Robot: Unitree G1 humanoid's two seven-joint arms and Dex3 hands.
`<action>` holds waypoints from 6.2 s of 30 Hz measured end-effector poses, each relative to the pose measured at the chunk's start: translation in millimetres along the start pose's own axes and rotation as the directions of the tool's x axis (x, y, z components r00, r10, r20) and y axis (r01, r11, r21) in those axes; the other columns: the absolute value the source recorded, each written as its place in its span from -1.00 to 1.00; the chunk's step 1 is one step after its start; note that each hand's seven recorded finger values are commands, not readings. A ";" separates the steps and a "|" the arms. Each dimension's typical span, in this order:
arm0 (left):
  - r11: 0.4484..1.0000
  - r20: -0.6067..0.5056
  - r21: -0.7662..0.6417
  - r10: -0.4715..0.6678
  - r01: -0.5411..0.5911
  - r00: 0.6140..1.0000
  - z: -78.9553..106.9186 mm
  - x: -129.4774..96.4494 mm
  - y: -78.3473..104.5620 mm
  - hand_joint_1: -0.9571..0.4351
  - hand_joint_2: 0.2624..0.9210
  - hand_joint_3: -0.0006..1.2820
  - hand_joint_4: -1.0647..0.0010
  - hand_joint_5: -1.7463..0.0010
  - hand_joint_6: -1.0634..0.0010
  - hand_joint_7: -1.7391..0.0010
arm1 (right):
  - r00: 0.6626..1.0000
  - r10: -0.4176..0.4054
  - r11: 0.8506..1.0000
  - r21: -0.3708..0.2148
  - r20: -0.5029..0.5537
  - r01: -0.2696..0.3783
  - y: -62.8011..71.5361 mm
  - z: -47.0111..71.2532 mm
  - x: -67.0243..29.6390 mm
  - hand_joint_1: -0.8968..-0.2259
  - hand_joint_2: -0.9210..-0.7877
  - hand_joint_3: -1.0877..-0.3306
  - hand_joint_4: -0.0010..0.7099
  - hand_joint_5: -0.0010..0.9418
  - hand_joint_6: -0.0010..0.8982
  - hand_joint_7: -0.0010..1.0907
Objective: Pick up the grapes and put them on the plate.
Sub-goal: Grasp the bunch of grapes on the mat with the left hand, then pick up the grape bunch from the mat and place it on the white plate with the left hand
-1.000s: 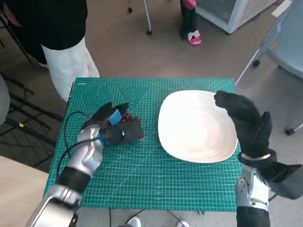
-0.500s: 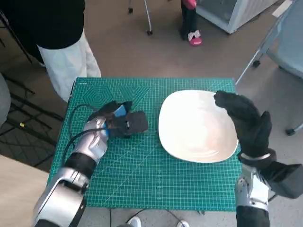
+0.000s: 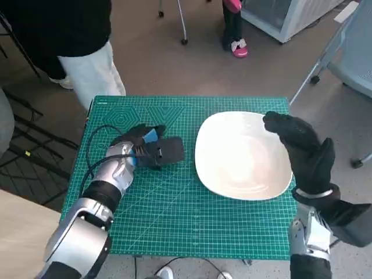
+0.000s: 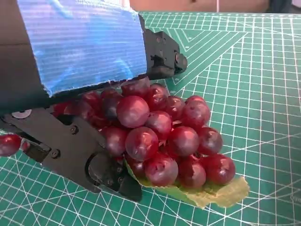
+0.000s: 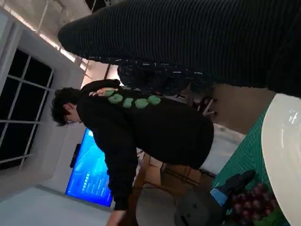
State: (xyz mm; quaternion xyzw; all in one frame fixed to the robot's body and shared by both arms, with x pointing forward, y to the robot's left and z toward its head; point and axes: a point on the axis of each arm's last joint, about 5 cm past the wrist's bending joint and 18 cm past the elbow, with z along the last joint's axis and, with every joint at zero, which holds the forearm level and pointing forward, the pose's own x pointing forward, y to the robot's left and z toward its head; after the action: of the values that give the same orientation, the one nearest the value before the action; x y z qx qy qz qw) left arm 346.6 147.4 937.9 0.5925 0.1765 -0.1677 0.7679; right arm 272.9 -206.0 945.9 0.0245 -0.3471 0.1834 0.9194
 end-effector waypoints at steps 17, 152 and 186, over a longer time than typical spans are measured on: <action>0.999 0.004 0.032 0.009 -0.009 1.000 1.9 0.6 -2.2 0.20 0.48 -0.99 0.24 0.92 0.24 0.97 | 1.000 -0.010 1.000 -0.002 -0.003 0.010 0.7 2.1 -0.1 -0.17 -1.00 -0.25 -0.01 -0.99 -0.70 -0.77; 0.928 0.243 0.043 0.351 -0.371 0.905 0.2 -91.6 43.1 0.38 1.00 -0.68 0.07 -0.52 0.05 -0.52 | 1.000 -0.004 0.998 0.062 -0.015 0.005 15.1 -9.3 2.2 -0.19 -1.00 -0.23 0.01 -1.00 -0.84 -0.56; 0.892 0.625 0.065 0.314 -0.448 0.715 116.3 -95.1 83.1 0.38 1.00 -0.70 0.05 -0.64 -0.02 -0.38 | 0.997 -0.074 0.997 0.008 0.017 0.074 9.8 1.3 -10.6 -0.17 -1.00 -0.19 0.03 -0.99 -0.84 -0.53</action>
State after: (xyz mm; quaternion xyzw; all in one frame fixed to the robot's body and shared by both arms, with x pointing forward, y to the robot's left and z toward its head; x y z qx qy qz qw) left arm 310.0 59.3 1080.6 0.6104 -0.2205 -0.2011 0.7337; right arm 261.3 -200.5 939.2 0.0425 -0.3533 0.1505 0.9223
